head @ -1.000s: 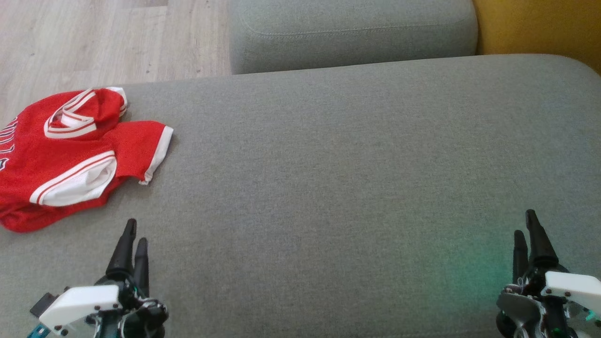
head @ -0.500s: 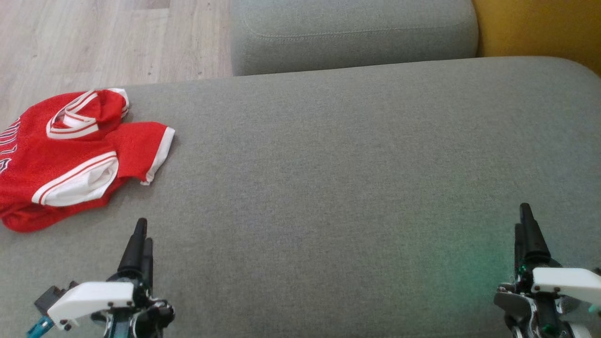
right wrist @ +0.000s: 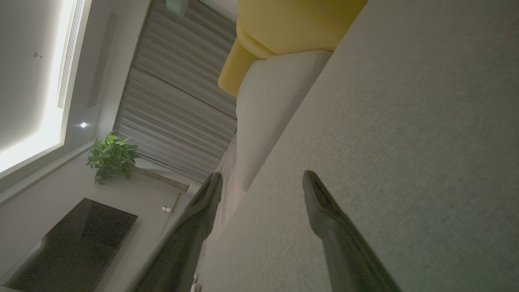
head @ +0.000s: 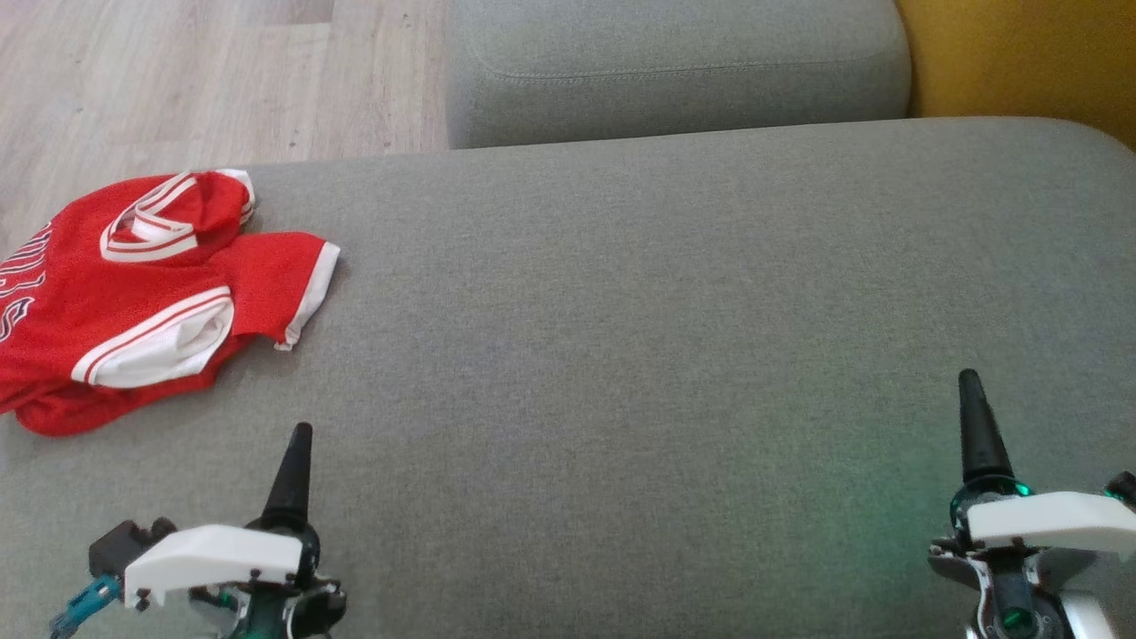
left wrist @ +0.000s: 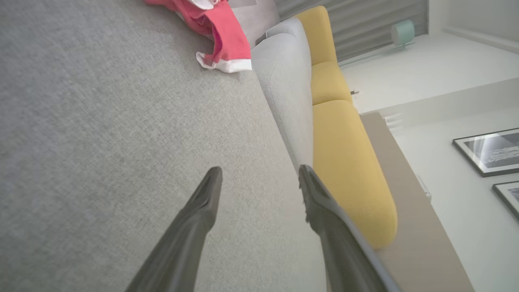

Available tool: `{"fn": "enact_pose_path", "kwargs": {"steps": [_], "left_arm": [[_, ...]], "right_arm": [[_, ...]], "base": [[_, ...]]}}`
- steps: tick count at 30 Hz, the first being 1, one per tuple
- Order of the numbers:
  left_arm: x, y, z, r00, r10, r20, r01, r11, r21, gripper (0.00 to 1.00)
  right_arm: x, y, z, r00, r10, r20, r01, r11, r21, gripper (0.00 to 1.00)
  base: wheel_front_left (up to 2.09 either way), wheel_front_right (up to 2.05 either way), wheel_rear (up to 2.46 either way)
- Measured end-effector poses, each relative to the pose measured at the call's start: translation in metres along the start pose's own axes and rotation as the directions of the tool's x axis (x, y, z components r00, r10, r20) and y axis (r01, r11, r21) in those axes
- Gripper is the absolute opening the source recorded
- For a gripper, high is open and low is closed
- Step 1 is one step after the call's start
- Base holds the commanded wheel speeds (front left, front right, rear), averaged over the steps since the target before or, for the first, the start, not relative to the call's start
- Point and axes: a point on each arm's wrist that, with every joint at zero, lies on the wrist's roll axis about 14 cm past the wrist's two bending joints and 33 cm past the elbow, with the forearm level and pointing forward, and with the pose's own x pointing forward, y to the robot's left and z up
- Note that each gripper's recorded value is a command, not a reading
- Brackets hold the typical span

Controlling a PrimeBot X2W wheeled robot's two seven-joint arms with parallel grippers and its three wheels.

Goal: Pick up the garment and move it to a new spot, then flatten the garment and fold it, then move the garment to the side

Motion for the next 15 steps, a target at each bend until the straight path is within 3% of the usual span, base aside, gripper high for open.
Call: {"fn": "enact_pose_path", "kwargs": {"steps": [15], "left_arm": [[-0.003, 0.001, 0.004, 0.999, 0.014, 0.029, -0.021, 0.963, 0.27, 1.0]], "right_arm": [[0.001, 0.01, -0.012, 0.999, 0.034, -0.038, -0.043, 0.962, -0.27, 1.0]], "base": [[0.0, 0.0, 0.0]]}}
